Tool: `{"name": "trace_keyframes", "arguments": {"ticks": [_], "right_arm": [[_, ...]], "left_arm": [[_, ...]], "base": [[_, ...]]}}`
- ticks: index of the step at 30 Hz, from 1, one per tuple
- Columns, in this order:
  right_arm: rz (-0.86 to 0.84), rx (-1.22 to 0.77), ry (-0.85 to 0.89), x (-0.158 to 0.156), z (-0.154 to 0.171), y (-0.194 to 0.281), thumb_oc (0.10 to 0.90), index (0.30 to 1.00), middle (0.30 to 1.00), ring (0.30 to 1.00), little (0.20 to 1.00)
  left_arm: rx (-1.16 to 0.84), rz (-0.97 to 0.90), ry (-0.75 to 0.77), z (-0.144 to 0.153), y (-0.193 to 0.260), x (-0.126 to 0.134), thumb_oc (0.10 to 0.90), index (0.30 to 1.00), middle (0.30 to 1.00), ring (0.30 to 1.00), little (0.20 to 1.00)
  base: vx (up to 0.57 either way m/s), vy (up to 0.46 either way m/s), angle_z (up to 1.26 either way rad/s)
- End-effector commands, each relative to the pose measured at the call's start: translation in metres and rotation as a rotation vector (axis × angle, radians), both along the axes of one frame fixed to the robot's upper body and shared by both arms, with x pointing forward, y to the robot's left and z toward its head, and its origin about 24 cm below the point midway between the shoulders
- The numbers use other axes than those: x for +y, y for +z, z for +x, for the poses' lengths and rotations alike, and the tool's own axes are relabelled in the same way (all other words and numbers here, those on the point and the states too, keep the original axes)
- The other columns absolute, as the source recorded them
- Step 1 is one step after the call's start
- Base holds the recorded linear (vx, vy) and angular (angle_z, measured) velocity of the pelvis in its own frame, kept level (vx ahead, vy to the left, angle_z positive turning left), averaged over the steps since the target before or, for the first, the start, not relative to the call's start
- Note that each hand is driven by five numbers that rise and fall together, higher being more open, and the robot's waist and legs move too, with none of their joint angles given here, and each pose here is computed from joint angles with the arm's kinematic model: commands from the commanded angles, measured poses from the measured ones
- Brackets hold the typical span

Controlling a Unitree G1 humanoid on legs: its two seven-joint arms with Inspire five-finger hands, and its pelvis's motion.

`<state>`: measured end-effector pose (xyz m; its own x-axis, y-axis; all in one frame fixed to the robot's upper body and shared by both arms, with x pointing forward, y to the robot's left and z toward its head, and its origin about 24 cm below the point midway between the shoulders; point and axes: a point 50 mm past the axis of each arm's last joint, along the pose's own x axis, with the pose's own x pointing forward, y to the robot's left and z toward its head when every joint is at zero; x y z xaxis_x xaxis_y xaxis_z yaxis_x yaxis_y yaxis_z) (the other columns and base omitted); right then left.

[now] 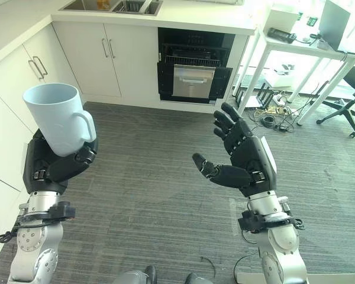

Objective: Place the dishes in the dishwasher.

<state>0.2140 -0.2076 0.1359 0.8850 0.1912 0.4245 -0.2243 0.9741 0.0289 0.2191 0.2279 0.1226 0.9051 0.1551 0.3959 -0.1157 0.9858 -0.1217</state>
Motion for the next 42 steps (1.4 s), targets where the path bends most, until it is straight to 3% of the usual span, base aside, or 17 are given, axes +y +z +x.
{"name": "trace_keyframes", "arguments": {"ticks": [1,19,31,42], "right_arm": [[0.029,-0.213,0.024,0.003,0.001,0.036,0.800,0.900,0.900,0.900,0.900],[-0.008,-0.226,-0.024,-0.006,-0.002,0.036,0.800,0.900,0.900,0.900,0.900],[0.011,-0.203,0.033,-0.003,-0.008,0.030,0.800,0.900,0.900,0.900,0.900],[0.089,-0.210,0.008,0.012,-0.001,0.026,0.800,0.900,0.900,0.900,0.900]], "left_arm": [[-0.277,0.060,-0.016,-0.005,0.045,-0.004,0.400,0.300,0.300,0.300,0.300],[-0.302,0.042,-0.025,-0.009,0.043,-0.005,0.400,0.300,0.300,0.300,0.300],[-0.262,0.063,-0.002,-0.011,0.037,0.000,0.400,0.300,0.300,0.300,0.300],[-0.275,0.169,-0.101,-0.002,0.049,-0.008,0.400,0.300,0.300,0.300,0.300]], "base": [[0.02,-0.062,-0.01],[0.06,-0.113,0.00],[0.30,0.167,-0.30],[0.27,0.169,0.01]]}}
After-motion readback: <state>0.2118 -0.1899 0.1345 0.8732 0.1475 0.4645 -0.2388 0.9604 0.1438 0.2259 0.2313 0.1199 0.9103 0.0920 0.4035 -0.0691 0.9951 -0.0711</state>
